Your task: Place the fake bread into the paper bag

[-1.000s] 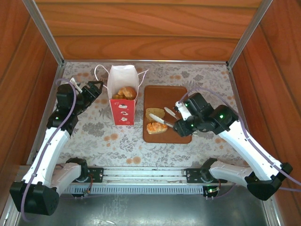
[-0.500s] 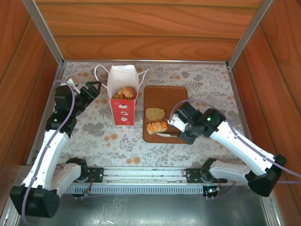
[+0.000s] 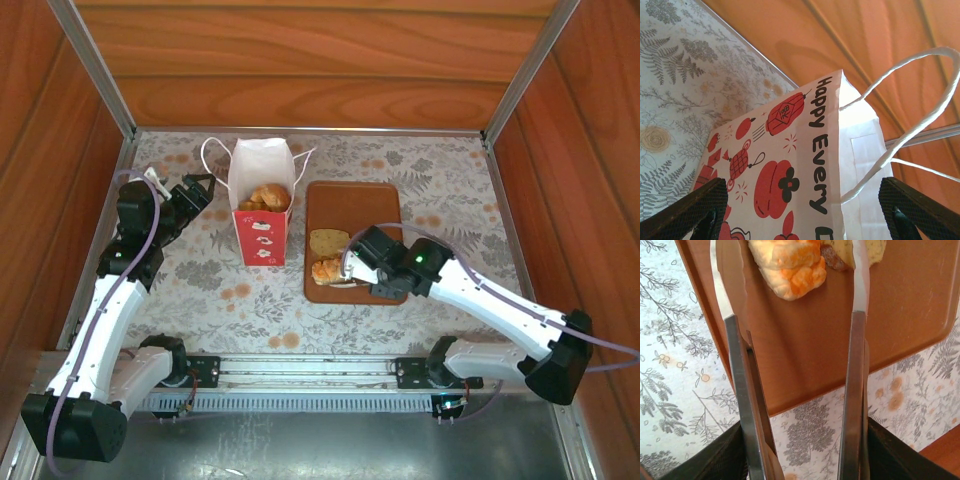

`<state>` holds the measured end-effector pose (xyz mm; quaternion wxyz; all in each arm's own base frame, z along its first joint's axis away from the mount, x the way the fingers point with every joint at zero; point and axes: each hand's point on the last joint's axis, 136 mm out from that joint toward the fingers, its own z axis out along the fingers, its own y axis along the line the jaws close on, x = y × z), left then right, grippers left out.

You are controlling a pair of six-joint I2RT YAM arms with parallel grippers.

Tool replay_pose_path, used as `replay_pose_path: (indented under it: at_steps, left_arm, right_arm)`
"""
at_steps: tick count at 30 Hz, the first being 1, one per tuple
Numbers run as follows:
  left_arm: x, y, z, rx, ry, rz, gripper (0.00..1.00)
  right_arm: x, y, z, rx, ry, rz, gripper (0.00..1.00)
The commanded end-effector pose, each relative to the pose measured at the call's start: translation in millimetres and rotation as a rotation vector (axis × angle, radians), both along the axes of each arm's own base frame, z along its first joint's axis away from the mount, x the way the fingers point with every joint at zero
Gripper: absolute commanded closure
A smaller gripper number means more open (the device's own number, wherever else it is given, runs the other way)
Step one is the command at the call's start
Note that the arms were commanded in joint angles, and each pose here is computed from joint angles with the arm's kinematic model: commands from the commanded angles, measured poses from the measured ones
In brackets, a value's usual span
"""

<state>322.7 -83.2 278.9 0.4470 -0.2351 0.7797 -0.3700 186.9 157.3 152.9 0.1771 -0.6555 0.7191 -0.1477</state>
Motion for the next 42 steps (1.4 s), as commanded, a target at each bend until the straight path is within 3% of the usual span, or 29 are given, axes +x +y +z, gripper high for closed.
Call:
replay_pose_path:
  at_steps: [1,12,18,26,37,42]
  left_arm:
    - [0,2,-4,0.011,0.01,0.003,0.17]
    - [-2,3,-1,0.007,0.008,0.004,0.17]
    - [-3,0,4,0.007,-0.003,-0.014,0.18]
    - [-7,-2,15,0.001,-0.029,-0.028,0.21]
    - [-2,-31,17,-0.023,0.004,-0.132,0.31]
    - [6,-45,10,-0.011,0.034,-0.163,0.34]
  right_arm:
    - [8,9,-1,-0.025,-0.044,0.056,0.42]
    - [10,3,-24,-0.161,0.012,0.032,0.5]
    - [13,-4,-12,-0.181,-0.023,-0.028,0.68]
    - [3,5,21,0.055,-0.056,-0.071,0.73]
    - [-18,45,117,0.662,-0.055,-0.13,0.79]
    - [-20,62,161,0.85,-0.028,-0.168,0.82]
